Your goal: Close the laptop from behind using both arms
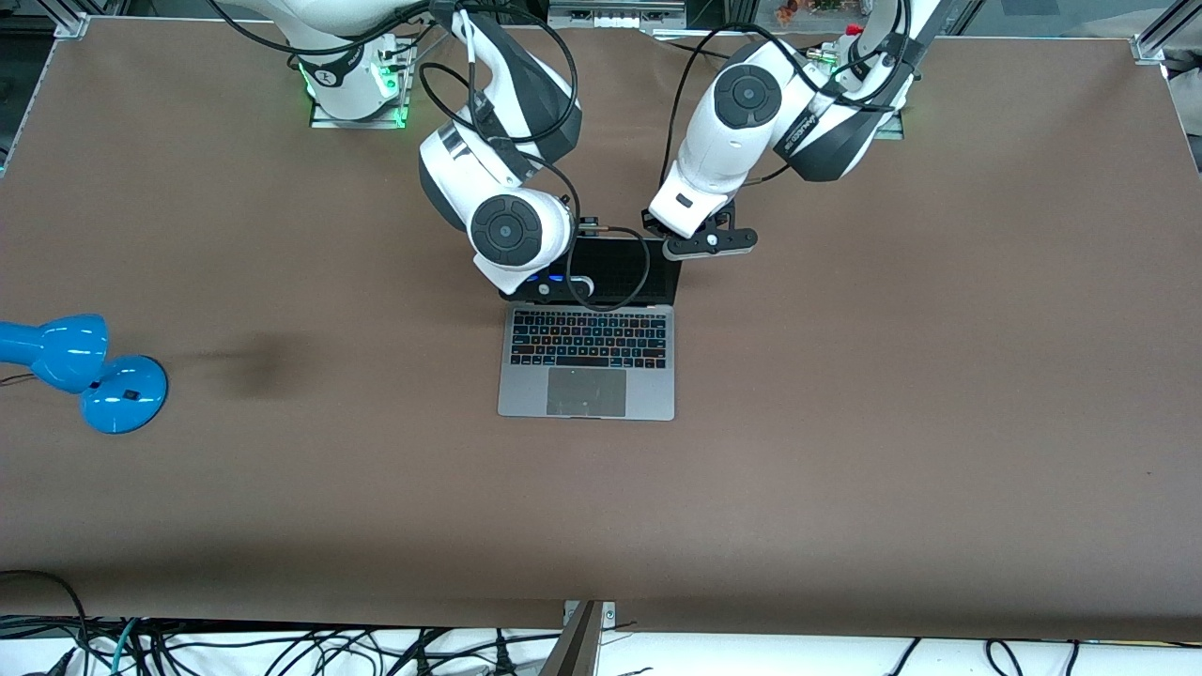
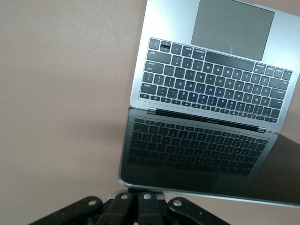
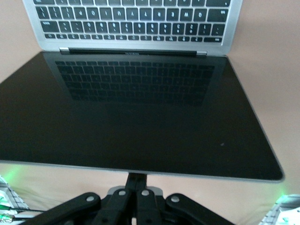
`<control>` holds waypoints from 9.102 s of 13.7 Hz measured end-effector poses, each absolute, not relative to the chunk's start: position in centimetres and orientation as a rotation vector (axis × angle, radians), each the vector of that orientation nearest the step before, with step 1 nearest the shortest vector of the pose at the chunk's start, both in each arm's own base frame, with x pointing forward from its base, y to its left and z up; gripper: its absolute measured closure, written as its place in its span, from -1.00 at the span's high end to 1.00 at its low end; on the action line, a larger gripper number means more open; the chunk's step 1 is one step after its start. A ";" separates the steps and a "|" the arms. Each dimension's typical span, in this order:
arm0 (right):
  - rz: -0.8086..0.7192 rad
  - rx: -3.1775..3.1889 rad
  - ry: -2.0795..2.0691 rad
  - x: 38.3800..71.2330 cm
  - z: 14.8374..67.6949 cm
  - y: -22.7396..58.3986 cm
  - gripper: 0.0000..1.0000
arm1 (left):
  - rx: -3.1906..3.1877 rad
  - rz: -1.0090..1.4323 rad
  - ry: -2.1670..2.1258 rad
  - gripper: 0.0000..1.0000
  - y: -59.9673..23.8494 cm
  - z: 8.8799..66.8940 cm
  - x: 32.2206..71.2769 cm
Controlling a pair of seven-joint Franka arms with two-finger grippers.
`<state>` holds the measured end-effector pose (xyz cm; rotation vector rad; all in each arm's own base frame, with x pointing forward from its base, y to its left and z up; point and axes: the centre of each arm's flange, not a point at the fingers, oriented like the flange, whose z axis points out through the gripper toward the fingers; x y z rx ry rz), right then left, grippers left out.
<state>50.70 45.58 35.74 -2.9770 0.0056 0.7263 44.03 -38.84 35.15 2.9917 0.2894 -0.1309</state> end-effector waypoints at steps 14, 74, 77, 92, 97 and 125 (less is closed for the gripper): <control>0.475 -3.022 0.001 52.8 36.1 45.6 -0.98 | 2.981 -0.105 0.281 -0.98 -39.6 34.8 46.6; -0.044 -3.042 -0.106 61.5 19.4 41.5 -0.98 | 3.033 -0.116 0.531 -0.98 -38.9 19.0 61.2; -0.045 -3.042 -0.107 61.5 19.4 41.5 -0.98 | 3.033 -0.117 0.531 -0.98 -39.1 18.9 61.1; 0.004 -3.049 -0.007 63.3 29.9 39.6 0.47 | 3.113 -0.090 0.477 1.00 -35.5 24.3 63.4; 0.138 -3.070 0.050 63.3 41.3 34.8 0.97 | 3.156 -0.098 0.380 1.00 -32.4 25.7 63.2; 0.002 -3.179 -0.054 63.5 61.6 3.7 1.00 | 3.125 0.019 0.154 1.00 -8.8 58.0 50.6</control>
